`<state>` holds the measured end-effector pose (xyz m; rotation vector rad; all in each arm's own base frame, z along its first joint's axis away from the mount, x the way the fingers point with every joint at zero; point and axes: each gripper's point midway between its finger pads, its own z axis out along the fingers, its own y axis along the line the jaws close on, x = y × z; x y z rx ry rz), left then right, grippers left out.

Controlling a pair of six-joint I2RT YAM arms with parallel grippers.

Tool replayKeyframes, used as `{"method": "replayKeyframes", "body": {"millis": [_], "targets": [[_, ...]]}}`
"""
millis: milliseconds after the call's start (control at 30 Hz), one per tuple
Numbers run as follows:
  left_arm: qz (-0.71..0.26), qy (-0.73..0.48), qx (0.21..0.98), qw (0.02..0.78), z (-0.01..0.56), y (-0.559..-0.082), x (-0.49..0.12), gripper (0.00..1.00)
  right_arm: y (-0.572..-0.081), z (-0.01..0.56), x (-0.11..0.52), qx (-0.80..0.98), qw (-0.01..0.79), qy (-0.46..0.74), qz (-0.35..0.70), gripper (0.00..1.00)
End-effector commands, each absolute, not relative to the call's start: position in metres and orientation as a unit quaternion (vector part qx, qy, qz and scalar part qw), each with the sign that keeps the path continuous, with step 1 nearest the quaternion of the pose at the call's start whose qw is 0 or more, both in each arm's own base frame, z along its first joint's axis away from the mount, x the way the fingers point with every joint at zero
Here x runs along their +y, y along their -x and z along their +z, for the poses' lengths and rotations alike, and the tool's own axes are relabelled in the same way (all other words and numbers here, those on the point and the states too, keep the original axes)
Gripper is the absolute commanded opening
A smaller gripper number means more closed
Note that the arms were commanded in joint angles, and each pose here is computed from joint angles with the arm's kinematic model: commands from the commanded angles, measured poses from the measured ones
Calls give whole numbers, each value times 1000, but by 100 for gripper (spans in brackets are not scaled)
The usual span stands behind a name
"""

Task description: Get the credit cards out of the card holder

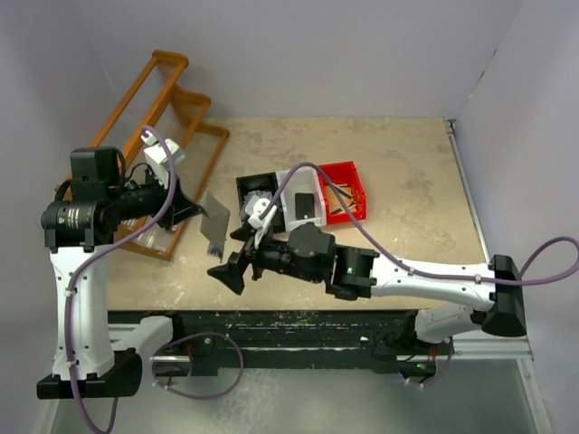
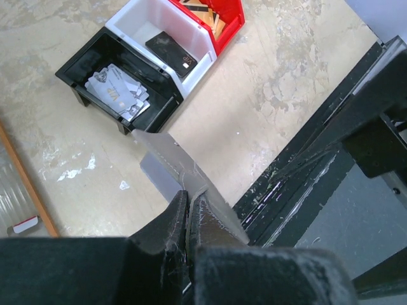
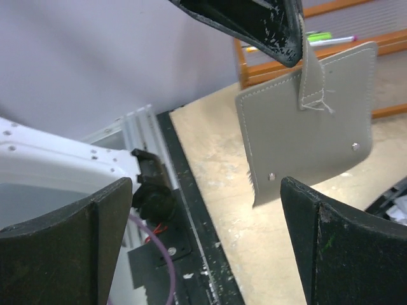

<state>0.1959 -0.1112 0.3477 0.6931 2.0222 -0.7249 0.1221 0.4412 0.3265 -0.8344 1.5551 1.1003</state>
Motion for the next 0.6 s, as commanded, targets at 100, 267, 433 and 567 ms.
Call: {"method": "replayKeyframes", "body": {"millis": [100, 267, 433, 567], "targets": [[-301, -280, 791, 453, 370, -192, -117, 0, -156, 358, 450, 652, 639, 274, 303, 98], [-308, -283, 787, 453, 376, -187, -119, 0, -175, 349, 454, 668, 661, 248, 235, 88], [-316, -288, 780, 458, 384, -182, -122, 0, -181, 344, 457, 677, 662, 243, 211, 44], [-318, -289, 778, 459, 386, -180, -123, 0, -179, 352, 448, 675, 664, 223, 233, 13]]}}
